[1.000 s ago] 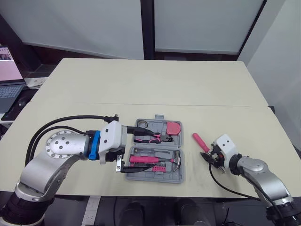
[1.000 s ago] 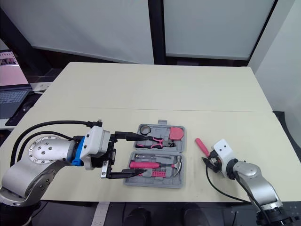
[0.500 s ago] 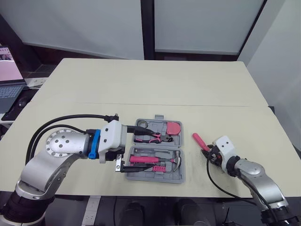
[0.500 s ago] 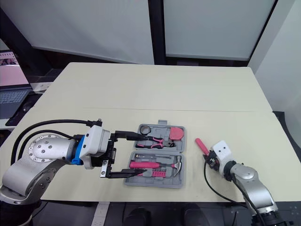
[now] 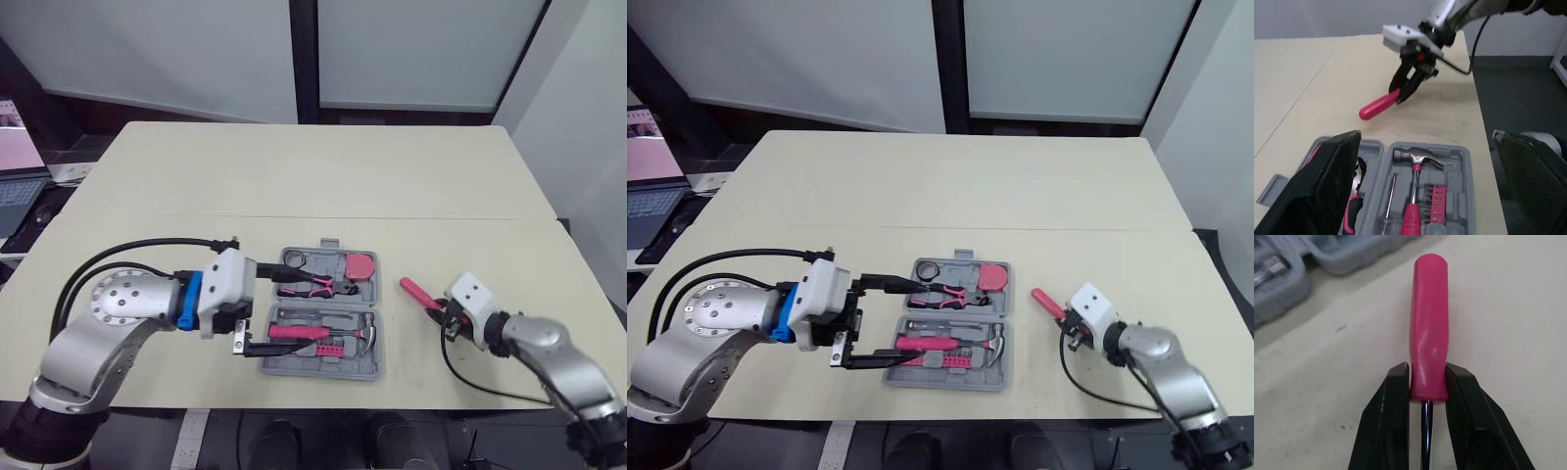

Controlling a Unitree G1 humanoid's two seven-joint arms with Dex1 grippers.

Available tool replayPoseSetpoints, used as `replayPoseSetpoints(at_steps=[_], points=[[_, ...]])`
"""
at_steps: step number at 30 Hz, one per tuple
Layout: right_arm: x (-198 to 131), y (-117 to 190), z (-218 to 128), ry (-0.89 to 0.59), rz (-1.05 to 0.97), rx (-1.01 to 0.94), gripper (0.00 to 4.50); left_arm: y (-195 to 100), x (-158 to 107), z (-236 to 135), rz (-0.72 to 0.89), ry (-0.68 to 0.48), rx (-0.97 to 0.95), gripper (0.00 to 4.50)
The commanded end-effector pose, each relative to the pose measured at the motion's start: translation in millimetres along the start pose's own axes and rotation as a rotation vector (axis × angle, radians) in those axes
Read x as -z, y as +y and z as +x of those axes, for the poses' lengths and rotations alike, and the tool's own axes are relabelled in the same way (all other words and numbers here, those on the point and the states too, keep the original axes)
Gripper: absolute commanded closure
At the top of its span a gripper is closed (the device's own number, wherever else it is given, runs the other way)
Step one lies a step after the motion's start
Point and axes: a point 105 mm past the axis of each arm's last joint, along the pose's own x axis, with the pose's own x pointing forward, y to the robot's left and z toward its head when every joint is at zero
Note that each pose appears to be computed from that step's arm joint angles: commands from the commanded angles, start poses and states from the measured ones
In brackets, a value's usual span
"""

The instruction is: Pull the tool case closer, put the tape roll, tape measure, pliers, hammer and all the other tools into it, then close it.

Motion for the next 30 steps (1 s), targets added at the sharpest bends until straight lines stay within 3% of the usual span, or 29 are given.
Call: replayPoseSetpoints(at_steps=[1, 4, 7, 13, 18, 30], points=[[-40, 25, -1, 0.01, -0.105, -0.274, 3.78, -1, 2, -23, 0.035, 0.045, 0.04, 0.0], [-55, 38, 7, 0.083, -0.224, -0.407, 3.78, -1, 11, -39, 0.014, 0.096, 0.079, 0.0], [-74, 68, 16, 0.11, -0.253, -0.578, 3.78, 1, 19, -55, 0.005, 0.152, 0.1, 0.0], [-82, 100, 39, 0.177, -0.225, -0.684, 3.78, -13, 25, -60, -0.019, 0.177, 0.168, 0.0], [-94, 124, 60, 0.208, -0.156, -0.719, 3.78, -22, 29, -60, -0.03, 0.191, 0.198, 0.0], [-89, 152, 85, 0.264, -0.144, -0.708, 3.78, -42, 40, -66, -0.037, 0.251, 0.272, 0.0]])
